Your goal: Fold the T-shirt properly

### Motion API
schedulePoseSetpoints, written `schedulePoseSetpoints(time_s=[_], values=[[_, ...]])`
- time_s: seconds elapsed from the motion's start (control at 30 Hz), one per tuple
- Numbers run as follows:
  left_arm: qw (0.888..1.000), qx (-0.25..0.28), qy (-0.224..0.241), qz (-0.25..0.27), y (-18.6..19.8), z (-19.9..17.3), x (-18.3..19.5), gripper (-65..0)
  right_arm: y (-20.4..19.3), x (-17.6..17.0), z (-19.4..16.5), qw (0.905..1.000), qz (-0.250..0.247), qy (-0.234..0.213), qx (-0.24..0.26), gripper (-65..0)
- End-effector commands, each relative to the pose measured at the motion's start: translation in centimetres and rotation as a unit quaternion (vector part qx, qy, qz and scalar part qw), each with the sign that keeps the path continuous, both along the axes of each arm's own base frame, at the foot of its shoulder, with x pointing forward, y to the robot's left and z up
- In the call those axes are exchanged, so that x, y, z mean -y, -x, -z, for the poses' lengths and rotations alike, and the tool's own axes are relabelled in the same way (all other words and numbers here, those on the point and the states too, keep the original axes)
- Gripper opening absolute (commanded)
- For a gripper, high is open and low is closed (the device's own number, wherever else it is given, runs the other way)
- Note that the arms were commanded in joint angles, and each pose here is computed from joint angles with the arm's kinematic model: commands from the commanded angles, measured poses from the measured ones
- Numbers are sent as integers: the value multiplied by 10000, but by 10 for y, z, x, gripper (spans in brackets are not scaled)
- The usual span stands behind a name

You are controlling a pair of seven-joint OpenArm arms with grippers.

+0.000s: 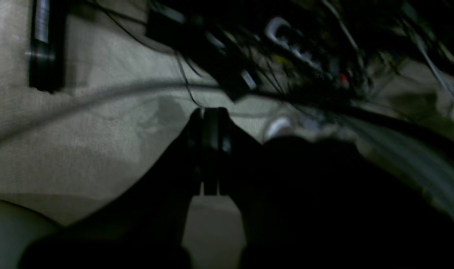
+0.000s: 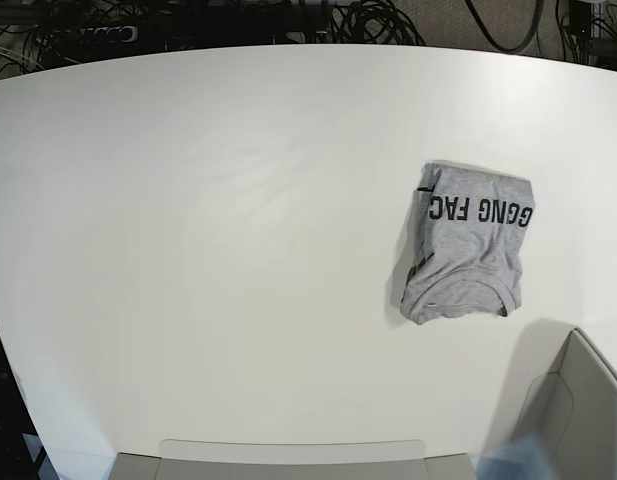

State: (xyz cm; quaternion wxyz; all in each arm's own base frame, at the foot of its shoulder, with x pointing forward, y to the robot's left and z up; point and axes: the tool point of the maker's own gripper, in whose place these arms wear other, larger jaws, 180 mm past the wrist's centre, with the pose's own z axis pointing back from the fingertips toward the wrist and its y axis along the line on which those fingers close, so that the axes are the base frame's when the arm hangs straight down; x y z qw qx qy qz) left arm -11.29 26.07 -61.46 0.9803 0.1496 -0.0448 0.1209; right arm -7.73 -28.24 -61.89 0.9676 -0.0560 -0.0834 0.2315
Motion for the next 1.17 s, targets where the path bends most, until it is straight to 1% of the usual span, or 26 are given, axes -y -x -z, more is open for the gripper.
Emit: schedulePoseSetpoints(time_s=[0.0, 0.1, 0.2, 0.3, 0.37, 0.43, 0.5, 0.6, 0.7, 0.8, 0.83, 0.87, 0.9, 1.0, 1.13], values=[[9998, 32, -128, 136, -1, 0, -4, -650, -1, 11, -2, 9999, -21, 113, 18, -650], [9985, 57, -316, 444, -3, 2, -6, -650, -5, 0, 4, 10000, 22, 88, 6, -650], [9947, 243, -540, 843, -9, -1, -9, -650, -3, -10, 7, 10000, 35, 12, 3, -650], [9893, 407, -629, 1253, -18, -5, -14, -650, -3, -11, 7, 10000, -48, -3, -6, -650], [9850, 485, -598, 1547, -23, -6, -15, -650, -4, -14, 7, 9999, -129, -31, -9, -650], [9825, 564, -619, 1664, -27, -7, -18, -650, -5, -20, 9, 9998, -155, -83, 3, -650], [9813, 647, -633, 1700, -30, -8, -18, -650, -12, -29, 12, 9997, -165, -157, 56, -650], [9796, 779, -647, 1737, -35, -9, -17, -650, -19, -35, 14, 9991, -385, -194, 60, -650], [9804, 699, -611, 1736, -32, -8, -16, -650, -20, -43, 16, 9976, -640, -249, 24, -650], [9818, 441, -693, 1714, -19, -6, -25, -650, -16, -45, 16, 9957, -887, -278, -40, -650], [9816, 420, -759, 1698, -26, -4, -29, -650, -16, -47, 16, 9949, -960, -293, -52, -650], [9816, 384, -804, 1686, -29, -2, -33, -650, -15, -47, 16, 9946, -990, -297, -57, -650], [9825, 349, -785, 1652, -31, 1, -28, -650, -15, -48, 16, 9944, -1010, -307, -60, -650], [9841, 171, -771, 1590, -25, 6, -22, -650, -16, -49, 17, 9944, -1008, -313, -51, -650], [9841, 195, -791, 1576, -32, 8, -22, -650, -16, -61, 18, 9943, -983, -401, -41, -650]])
